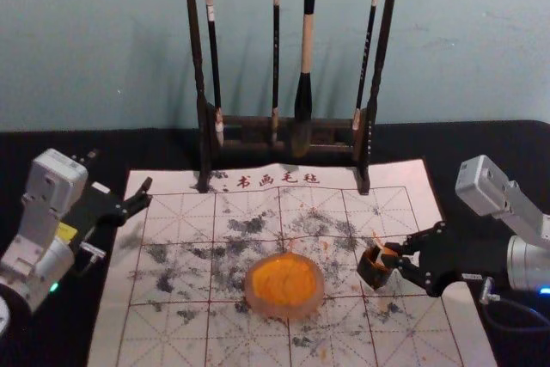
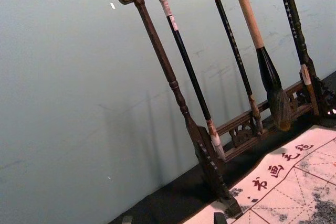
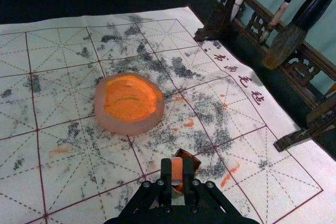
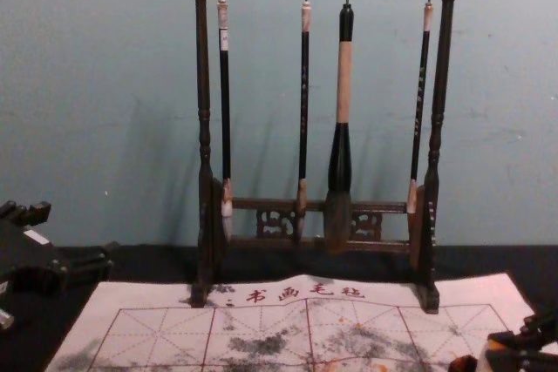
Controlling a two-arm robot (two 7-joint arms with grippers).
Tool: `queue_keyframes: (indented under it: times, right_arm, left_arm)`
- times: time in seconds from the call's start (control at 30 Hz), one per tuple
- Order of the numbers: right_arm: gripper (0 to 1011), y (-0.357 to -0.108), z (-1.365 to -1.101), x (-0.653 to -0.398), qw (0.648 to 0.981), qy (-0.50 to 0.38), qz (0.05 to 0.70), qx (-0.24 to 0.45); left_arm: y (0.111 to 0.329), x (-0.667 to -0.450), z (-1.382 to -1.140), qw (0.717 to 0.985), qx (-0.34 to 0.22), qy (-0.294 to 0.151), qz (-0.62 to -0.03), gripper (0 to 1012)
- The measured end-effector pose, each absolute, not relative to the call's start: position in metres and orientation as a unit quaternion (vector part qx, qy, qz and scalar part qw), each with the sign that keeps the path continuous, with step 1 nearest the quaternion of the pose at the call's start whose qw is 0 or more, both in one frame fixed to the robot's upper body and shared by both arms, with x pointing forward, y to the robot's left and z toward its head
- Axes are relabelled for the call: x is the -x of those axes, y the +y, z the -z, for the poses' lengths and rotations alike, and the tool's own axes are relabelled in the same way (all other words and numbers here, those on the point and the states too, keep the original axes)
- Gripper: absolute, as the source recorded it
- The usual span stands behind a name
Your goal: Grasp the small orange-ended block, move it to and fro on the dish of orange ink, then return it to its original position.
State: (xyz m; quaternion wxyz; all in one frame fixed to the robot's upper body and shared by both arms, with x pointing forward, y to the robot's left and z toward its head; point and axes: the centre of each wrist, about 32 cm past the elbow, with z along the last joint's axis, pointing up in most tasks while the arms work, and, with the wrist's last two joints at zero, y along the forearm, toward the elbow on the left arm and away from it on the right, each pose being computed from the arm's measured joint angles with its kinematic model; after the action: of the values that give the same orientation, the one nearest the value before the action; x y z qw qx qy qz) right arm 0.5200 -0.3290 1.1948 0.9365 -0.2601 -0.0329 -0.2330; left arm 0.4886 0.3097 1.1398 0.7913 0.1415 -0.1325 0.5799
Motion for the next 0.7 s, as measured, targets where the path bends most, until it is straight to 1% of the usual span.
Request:
queue_keyframes:
  times: [0.7]
  right_arm:
    - [90,-0.3279,-1.1933,-0.5215,0.936,-0.037,0.234,0.261]
  left_arm:
    - [0.3097,-0.4886,-1.1398,0.791,-0.141,-0.132,-0.58,1001]
